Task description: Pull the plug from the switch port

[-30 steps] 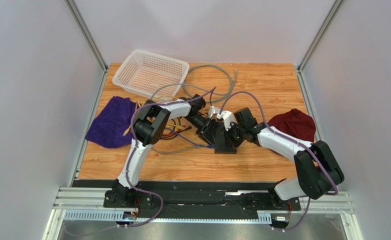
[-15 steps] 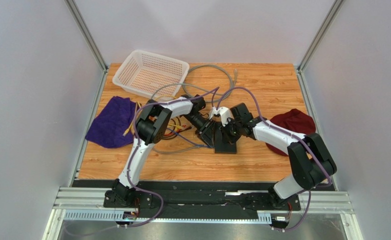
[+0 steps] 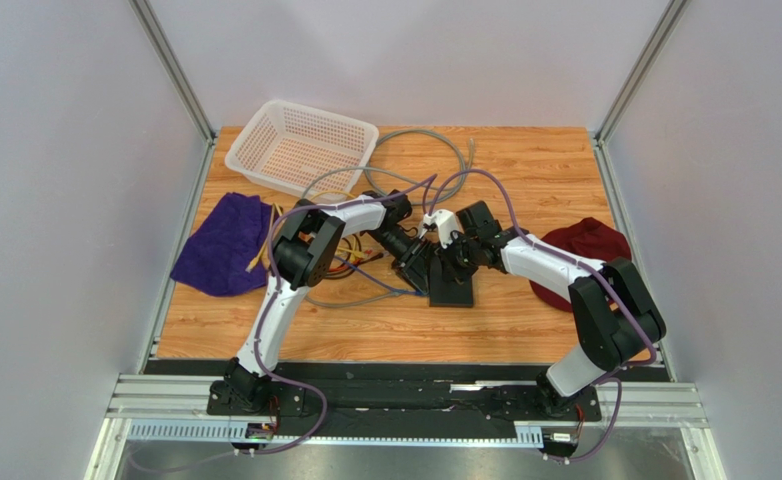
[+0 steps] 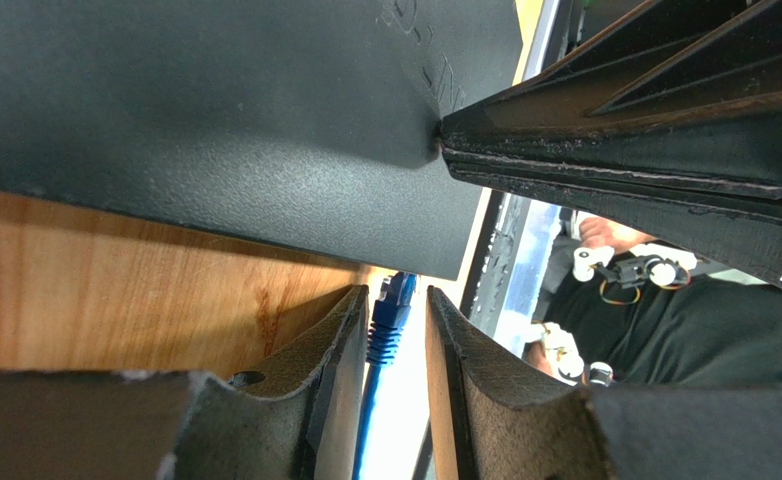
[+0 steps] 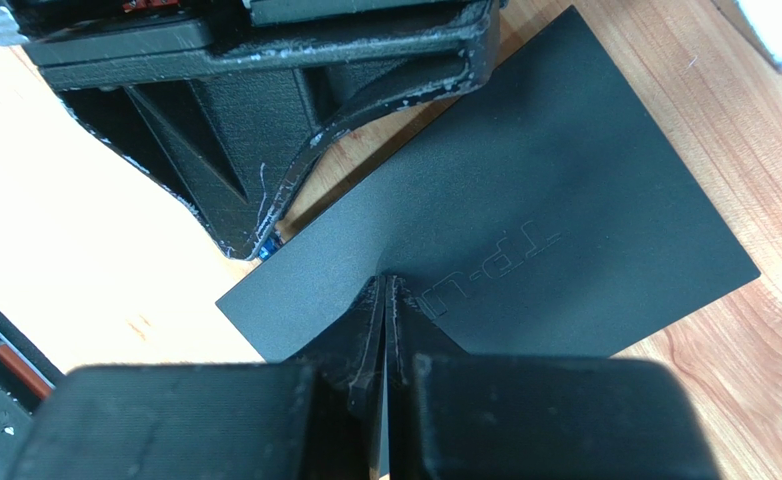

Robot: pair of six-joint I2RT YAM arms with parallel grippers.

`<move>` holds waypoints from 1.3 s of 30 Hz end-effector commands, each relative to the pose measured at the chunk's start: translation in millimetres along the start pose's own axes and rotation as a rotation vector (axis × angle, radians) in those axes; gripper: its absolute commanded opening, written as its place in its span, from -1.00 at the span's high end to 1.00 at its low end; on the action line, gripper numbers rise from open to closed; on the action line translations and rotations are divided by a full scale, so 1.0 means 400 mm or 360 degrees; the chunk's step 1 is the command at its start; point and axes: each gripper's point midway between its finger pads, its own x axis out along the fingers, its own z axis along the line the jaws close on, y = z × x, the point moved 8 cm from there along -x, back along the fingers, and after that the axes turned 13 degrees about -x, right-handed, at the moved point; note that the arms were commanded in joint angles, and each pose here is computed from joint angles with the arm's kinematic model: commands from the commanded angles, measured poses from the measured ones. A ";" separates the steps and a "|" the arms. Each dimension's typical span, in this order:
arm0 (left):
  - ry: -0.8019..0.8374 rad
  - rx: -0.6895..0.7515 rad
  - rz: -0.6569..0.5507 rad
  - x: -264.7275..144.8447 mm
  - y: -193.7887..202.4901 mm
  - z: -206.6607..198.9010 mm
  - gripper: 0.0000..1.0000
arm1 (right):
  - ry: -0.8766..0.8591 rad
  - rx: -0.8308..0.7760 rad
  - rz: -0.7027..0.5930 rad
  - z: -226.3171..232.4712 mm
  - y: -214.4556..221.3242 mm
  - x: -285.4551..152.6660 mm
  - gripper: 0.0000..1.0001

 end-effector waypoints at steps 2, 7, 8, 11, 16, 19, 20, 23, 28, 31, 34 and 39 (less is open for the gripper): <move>-0.0048 0.0018 0.0025 0.036 0.004 0.036 0.27 | -0.0019 0.0016 0.0171 0.017 0.070 0.009 0.95; -0.0096 -0.0006 0.0024 0.047 0.002 0.038 0.33 | -0.0023 0.0023 0.0156 0.019 0.071 0.010 0.95; -0.0094 -0.0011 0.0026 0.048 0.002 0.040 0.35 | -0.0024 0.0023 0.0156 0.020 0.070 0.011 0.95; -0.0099 -0.0047 0.0023 0.053 0.001 0.048 0.45 | -0.0020 0.0020 0.0150 0.018 0.068 0.012 0.95; -0.0105 -0.0091 0.0032 0.068 -0.002 0.051 0.64 | -0.0028 0.0029 0.0140 0.020 0.069 0.014 0.95; -0.0056 -0.0115 0.0047 0.071 -0.003 0.052 0.91 | -0.0029 0.0030 0.0142 0.021 0.073 0.014 0.95; -0.0055 -0.0115 0.0047 0.071 -0.002 0.052 0.98 | -0.0026 0.0029 0.0141 0.021 0.073 0.014 0.94; -0.0051 -0.0086 0.0052 0.062 -0.002 0.038 1.00 | -0.0025 0.0024 0.0142 0.023 0.074 0.013 0.95; -0.0093 -0.0037 0.0098 0.039 0.015 0.039 1.00 | -0.0023 0.0020 0.0147 0.023 0.081 0.012 0.94; -0.0134 -0.0032 0.0137 0.031 0.044 0.057 1.00 | -0.0023 0.0011 0.0141 0.025 0.081 0.012 0.95; -0.0126 -0.0058 0.0155 0.032 0.059 0.064 1.00 | -0.0024 0.0011 0.0140 0.025 0.083 0.013 0.94; -0.0153 0.0039 0.0083 0.015 -0.001 0.031 1.00 | -0.0031 0.0016 0.0144 0.026 0.086 0.016 0.94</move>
